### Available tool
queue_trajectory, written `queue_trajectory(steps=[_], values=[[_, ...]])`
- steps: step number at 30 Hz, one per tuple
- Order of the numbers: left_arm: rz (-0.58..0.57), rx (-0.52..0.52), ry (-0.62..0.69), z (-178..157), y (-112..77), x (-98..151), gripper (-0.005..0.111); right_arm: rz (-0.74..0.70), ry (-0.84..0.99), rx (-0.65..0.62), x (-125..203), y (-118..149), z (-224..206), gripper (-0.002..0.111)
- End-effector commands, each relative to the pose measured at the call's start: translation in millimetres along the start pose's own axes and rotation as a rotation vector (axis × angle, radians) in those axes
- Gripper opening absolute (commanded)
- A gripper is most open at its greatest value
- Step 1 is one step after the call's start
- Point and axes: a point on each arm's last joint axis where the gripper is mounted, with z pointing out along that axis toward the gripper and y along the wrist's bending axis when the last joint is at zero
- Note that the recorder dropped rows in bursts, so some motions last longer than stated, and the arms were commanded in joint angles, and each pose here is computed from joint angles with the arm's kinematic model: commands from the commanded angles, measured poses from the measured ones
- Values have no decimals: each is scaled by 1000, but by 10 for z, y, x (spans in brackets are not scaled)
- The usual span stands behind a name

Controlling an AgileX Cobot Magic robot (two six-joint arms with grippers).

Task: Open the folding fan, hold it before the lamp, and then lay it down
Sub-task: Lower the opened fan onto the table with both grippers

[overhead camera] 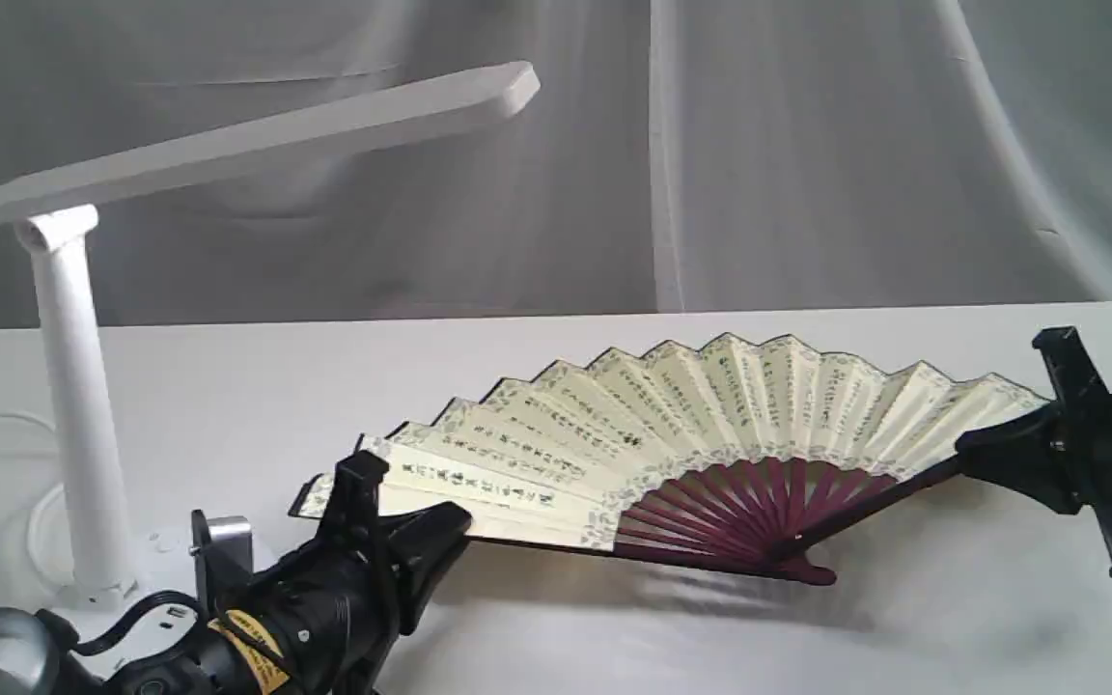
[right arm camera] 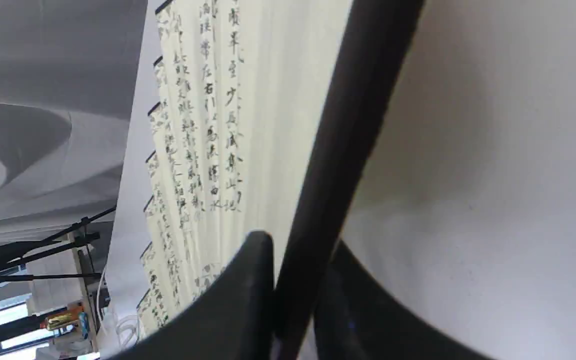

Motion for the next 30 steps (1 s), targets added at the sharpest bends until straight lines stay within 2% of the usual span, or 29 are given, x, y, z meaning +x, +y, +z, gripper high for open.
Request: queue_trajectory(steps=[1, 9, 15, 21, 24, 30], values=[[-1, 48, -11, 17, -76, -10, 0, -94, -29, 91, -34, -82, -16, 0], [-8, 46, -29, 17, -73, -27, 0, -84, -17, 89, -25, -113, 6, 1], [-8, 32, -30, 17, -61, -27, 3, -91, -20, 101, -28, -124, 5, 25], [0, -86, -21, 15, 47, -19, 4, -133, 12, 143, -4, -163, 0, 34], [1, -85, -19, 15, 46, -17, 4, -151, 33, 158, 13, -177, -2, 38], [0, -81, -17, 15, 43, -15, 4, -124, 67, 91, 44, -120, -12, 58]])
